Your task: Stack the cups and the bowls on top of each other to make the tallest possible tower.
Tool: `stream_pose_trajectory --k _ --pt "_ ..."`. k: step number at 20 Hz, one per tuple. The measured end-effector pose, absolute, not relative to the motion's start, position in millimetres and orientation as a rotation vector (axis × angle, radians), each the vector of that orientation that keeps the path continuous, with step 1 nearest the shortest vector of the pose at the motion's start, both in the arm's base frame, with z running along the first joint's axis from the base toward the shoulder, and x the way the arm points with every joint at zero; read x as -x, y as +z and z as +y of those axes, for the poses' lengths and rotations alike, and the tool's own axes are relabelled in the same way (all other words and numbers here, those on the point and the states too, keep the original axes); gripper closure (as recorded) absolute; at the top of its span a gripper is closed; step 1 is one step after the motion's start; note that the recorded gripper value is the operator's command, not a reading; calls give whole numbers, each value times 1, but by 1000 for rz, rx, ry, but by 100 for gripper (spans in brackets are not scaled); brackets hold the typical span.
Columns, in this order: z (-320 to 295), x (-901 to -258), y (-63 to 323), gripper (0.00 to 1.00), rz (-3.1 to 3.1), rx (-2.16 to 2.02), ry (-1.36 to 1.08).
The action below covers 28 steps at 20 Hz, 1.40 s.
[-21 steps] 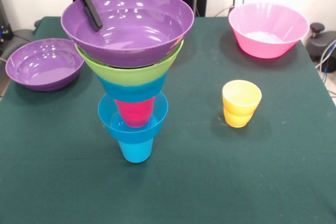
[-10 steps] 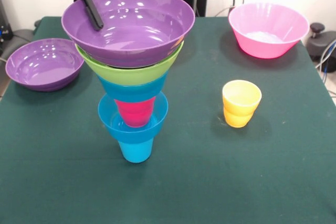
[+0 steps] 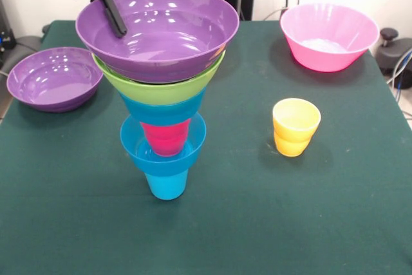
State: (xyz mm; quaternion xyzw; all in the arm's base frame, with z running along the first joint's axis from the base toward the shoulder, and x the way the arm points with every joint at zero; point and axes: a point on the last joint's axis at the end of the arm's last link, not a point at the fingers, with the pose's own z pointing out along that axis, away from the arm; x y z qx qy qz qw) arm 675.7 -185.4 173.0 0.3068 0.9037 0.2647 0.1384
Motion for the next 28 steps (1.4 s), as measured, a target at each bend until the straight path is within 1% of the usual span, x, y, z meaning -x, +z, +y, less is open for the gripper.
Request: stream_pose_trajectory --k 8,9,28 --pt "-185 -676 173 100 2613 -887 765" --pt "-185 -676 173 0 2612 -887 766" --pt "-185 -676 173 0 2621 -887 765"
